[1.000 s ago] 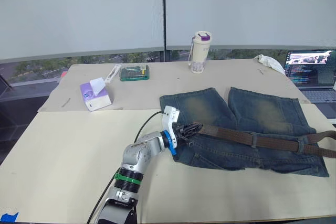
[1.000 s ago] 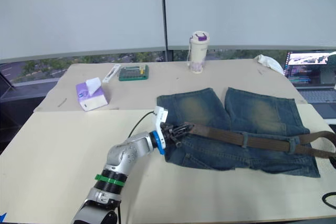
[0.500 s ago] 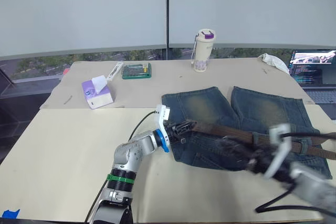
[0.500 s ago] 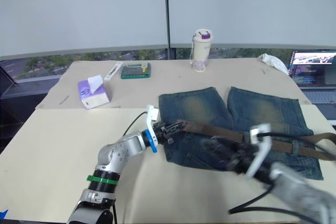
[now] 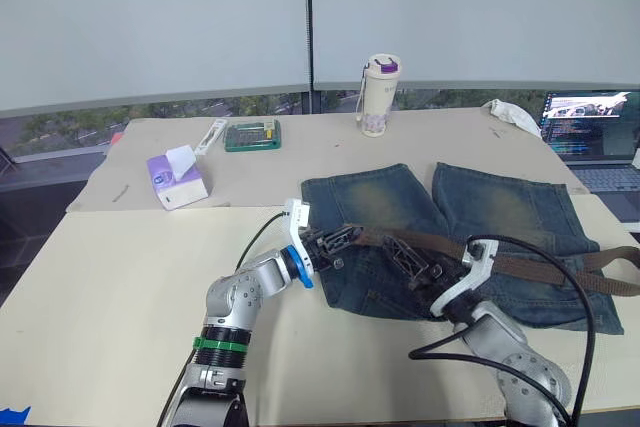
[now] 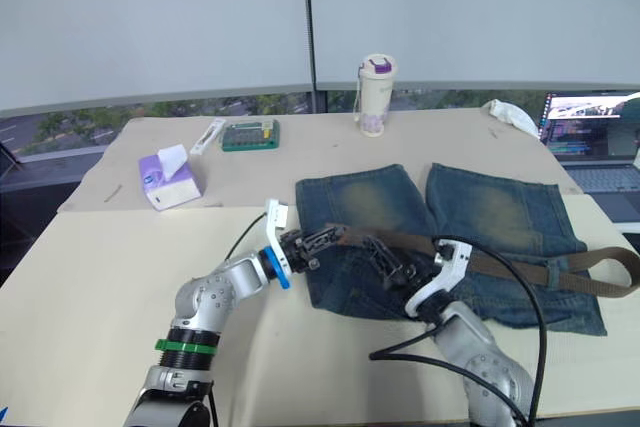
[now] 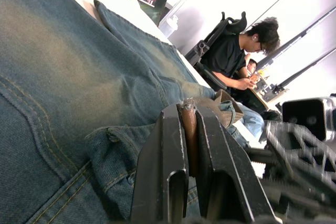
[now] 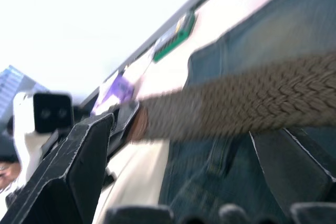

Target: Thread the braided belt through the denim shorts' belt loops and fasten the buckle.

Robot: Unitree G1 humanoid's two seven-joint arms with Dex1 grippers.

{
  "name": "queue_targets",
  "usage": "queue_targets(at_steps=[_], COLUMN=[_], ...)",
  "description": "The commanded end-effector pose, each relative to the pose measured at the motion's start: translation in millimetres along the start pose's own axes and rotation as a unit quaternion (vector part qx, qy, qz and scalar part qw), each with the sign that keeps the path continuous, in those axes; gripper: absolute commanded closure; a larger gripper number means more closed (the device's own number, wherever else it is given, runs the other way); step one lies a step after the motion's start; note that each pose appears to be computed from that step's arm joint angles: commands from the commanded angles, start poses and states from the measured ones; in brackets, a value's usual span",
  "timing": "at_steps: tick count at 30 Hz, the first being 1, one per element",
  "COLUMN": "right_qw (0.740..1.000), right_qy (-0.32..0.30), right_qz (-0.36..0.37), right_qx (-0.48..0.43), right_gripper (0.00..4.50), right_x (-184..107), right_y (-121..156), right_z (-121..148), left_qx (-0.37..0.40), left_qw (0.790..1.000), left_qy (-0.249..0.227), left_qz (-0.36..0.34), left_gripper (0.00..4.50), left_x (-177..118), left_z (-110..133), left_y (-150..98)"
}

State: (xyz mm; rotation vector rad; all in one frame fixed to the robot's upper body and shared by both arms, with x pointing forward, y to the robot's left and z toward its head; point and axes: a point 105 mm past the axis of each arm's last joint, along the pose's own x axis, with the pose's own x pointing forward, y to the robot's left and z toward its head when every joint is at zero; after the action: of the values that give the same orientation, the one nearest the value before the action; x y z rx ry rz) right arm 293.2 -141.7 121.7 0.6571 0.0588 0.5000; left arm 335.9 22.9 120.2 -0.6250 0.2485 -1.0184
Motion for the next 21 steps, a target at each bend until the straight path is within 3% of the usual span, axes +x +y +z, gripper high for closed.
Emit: queue_targets(at_steps=[1,4,14,21], right_qw=[0.999,0.999,0.999,0.999], right_qy=[-0.024,-0.017,0.005,0.021], right_qz=[0.018,0.024,0.043,0.038], right_qx=[-0.016,-0.027,-0.018,-0.021], right_gripper=[0.01,0.86,4.3,4.45], right_x=[4,4,5,3], right_y=[8,9,13,11], right_z=[9,7,0,-3], left_qx=[0.013,0.014,0.01,0.028], left_qw=[1.0,1.0,1.0,1.0], left_qy=[-0.005,-0.006,-0.009,-0.008], left_qz=[-0.021,-0.02,-0.012,0.0], left_gripper=[4.5,4.5,4.5,4.5], left_x=[2,2,1,0], left_z=[5,5,4,4], left_y=[-10,-11,-9,-5])
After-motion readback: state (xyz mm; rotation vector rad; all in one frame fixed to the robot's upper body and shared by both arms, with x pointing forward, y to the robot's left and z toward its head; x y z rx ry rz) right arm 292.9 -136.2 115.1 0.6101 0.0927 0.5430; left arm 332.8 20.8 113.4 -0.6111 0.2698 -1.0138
